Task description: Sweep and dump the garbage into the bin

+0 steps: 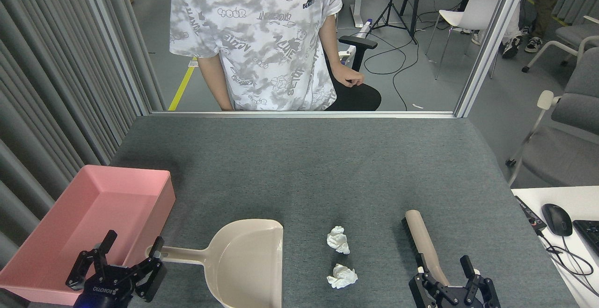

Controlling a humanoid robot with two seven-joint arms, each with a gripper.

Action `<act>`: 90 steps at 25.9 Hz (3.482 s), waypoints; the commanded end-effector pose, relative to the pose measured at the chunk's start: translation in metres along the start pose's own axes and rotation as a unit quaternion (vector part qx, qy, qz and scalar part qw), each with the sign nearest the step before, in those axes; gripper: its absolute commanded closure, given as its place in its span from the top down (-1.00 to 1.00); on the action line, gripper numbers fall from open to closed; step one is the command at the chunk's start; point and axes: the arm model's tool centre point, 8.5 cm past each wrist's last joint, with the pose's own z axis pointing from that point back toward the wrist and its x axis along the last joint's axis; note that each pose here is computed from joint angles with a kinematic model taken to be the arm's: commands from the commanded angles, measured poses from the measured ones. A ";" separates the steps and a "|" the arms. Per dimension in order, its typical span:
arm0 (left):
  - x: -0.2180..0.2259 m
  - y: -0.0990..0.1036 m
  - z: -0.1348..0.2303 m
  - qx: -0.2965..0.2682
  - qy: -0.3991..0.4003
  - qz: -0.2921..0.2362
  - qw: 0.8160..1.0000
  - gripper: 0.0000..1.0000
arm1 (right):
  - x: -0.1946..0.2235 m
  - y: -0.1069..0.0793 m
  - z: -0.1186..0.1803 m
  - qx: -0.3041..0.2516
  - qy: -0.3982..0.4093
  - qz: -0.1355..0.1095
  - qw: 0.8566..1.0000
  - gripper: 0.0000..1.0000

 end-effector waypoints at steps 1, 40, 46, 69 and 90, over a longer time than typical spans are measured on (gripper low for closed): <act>0.000 0.000 0.000 0.000 0.000 0.000 1.000 1.00 | 0.000 0.000 0.001 0.001 0.000 0.000 1.000 0.98; 0.005 -0.017 0.018 0.017 0.070 0.373 0.925 1.00 | -0.021 0.019 0.052 0.051 0.015 0.011 0.999 0.98; 0.022 -0.025 0.018 -0.007 0.060 0.436 0.898 1.00 | -0.024 0.018 0.053 0.050 0.018 0.012 0.998 0.98; 0.035 -0.090 -0.012 -0.054 0.092 0.490 0.865 1.00 | -0.027 0.018 0.053 0.052 0.021 0.015 0.998 0.98; 0.026 -0.092 -0.041 -0.034 0.102 0.489 0.866 0.95 | -0.033 0.019 0.059 0.055 0.030 0.017 0.998 0.98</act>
